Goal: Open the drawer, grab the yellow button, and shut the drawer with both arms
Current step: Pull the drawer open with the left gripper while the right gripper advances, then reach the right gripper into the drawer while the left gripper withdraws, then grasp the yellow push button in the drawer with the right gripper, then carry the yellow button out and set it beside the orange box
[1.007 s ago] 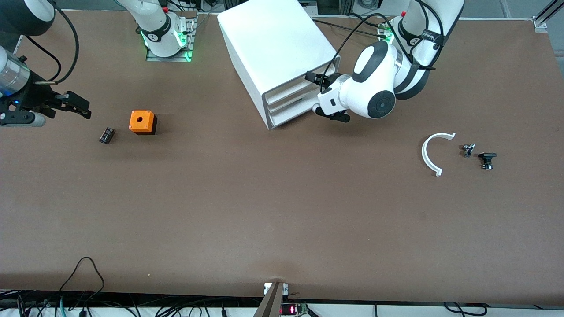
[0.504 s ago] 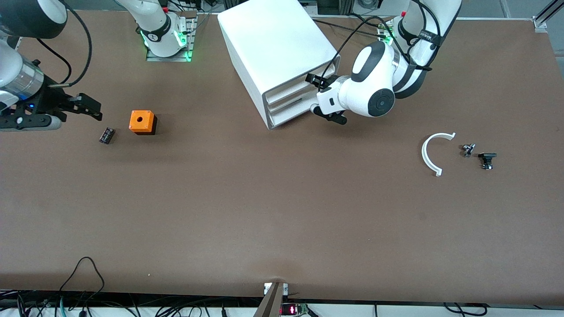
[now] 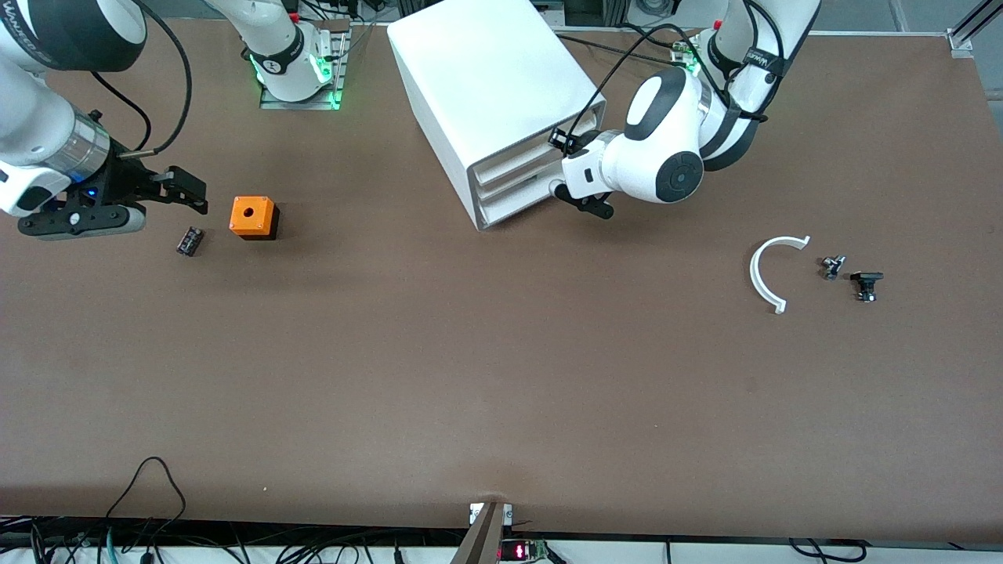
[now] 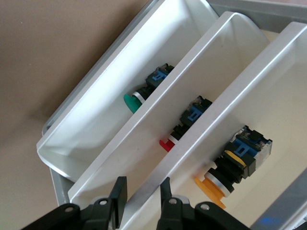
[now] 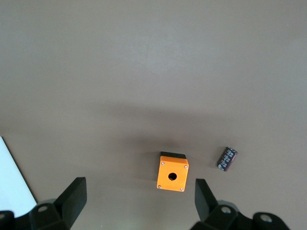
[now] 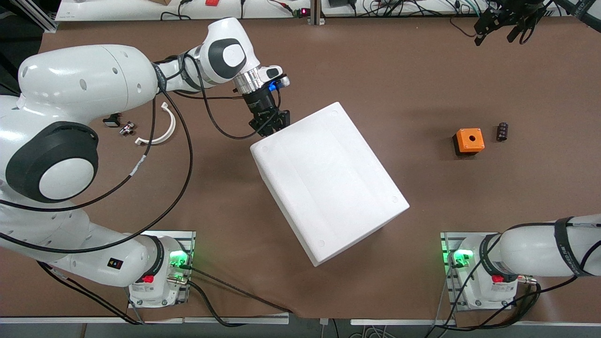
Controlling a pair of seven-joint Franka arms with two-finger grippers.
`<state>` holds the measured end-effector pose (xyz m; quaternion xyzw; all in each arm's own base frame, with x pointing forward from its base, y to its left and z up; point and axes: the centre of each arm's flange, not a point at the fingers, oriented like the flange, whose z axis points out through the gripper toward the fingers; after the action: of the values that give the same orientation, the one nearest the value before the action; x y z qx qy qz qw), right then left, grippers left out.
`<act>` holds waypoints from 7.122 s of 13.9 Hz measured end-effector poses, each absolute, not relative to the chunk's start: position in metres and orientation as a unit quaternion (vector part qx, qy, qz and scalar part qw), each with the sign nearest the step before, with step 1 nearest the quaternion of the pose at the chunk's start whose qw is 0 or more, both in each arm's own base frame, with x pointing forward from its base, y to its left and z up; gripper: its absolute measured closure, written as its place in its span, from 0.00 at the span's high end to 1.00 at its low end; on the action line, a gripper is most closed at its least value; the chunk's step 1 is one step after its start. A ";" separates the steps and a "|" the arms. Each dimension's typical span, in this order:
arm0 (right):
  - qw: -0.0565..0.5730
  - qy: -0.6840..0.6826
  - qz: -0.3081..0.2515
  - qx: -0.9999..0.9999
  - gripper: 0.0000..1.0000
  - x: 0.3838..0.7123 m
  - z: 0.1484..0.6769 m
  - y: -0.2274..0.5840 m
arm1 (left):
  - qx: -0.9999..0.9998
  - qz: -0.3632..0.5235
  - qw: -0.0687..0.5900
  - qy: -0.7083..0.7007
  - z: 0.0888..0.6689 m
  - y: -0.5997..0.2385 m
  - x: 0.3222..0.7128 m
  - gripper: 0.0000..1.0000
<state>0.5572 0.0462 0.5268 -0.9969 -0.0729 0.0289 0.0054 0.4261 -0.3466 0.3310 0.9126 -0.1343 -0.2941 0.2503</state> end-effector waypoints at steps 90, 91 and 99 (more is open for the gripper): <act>-0.007 -0.274 -0.004 -0.962 0.42 0.629 0.390 0.247 | 0.997 -0.030 0.007 -0.076 0.586 -0.031 0.556 1.00; -0.010 -0.240 0.009 -0.971 0.42 0.626 0.377 0.237 | 0.997 -0.031 0.007 -0.076 0.584 -0.031 0.558 1.00; -0.035 -0.132 0.070 -0.988 0.42 0.602 0.286 0.146 | 0.997 -0.030 0.007 -0.065 0.580 -0.021 0.571 1.00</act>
<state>0.6023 0.1458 0.2862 -0.9881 -0.1325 0.0702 -0.0352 0.5714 -0.0214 0.5803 0.9974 -0.0649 -0.0305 0.0069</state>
